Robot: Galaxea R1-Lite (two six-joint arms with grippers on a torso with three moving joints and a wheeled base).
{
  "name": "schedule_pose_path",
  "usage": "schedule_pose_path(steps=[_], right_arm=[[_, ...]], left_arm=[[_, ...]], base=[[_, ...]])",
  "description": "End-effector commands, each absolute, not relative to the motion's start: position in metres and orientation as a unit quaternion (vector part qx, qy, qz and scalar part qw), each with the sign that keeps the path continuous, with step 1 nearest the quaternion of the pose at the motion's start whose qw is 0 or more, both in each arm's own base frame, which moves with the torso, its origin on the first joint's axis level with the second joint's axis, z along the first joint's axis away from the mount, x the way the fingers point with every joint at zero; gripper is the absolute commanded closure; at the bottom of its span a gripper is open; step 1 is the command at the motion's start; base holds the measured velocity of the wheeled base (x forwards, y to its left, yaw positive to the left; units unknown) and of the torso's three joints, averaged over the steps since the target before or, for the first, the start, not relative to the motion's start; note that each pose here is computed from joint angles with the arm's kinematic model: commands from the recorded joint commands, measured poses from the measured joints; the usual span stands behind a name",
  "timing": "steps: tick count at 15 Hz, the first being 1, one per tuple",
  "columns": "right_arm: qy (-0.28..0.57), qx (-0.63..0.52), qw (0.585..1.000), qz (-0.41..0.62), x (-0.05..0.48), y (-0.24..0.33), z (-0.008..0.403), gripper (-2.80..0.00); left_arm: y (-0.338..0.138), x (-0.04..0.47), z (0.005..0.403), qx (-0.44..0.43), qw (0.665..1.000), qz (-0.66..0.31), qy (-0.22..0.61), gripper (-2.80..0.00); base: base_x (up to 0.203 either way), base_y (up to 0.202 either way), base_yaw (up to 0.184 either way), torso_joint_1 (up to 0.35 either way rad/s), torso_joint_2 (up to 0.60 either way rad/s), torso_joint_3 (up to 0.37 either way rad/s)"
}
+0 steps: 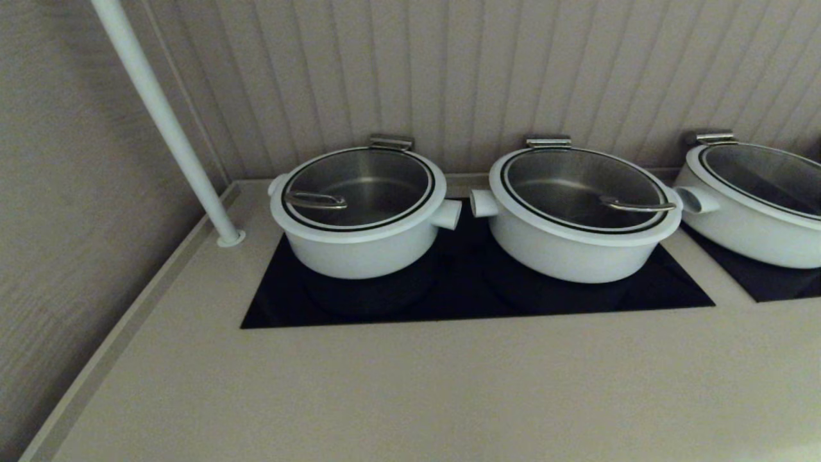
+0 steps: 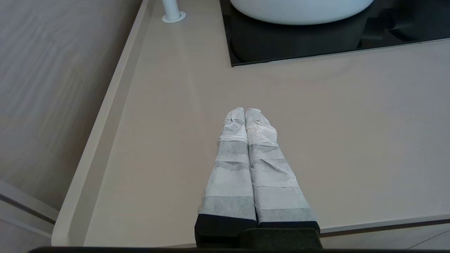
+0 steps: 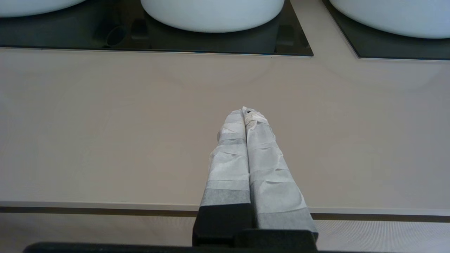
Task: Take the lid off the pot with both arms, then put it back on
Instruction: Open the food pot lid a small opening with the left arm
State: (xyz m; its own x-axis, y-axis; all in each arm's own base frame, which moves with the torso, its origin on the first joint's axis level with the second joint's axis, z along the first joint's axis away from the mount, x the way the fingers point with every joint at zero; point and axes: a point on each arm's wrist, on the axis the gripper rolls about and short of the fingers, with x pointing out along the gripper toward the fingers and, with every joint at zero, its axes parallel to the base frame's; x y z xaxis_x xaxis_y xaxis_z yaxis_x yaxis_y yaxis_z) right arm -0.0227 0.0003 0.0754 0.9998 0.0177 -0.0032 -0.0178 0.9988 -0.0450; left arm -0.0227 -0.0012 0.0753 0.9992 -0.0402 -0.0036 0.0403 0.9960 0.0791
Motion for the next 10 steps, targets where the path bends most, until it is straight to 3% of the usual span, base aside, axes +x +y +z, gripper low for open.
schedule_pose_path(steps=[1, 10], right_arm=[[0.001, -0.023, 1.0, 0.009, -0.0227, 0.0003, 0.0754, 0.0], [0.001, -0.023, 1.0, 0.009, -0.0227, 0.0003, 0.0754, 0.0]], left_arm=[[-0.0012, -0.0227, 0.0754, 0.04, 0.999, -0.02, 0.001, 0.0], [-0.0012, -0.0227, 0.0754, 0.04, 0.999, -0.02, 0.001, 0.0]], base=[[0.0, 0.0, 0.0, 0.0, 0.0, 0.0], [0.0, 0.0, 0.0, 0.0, 0.0, 0.0]])
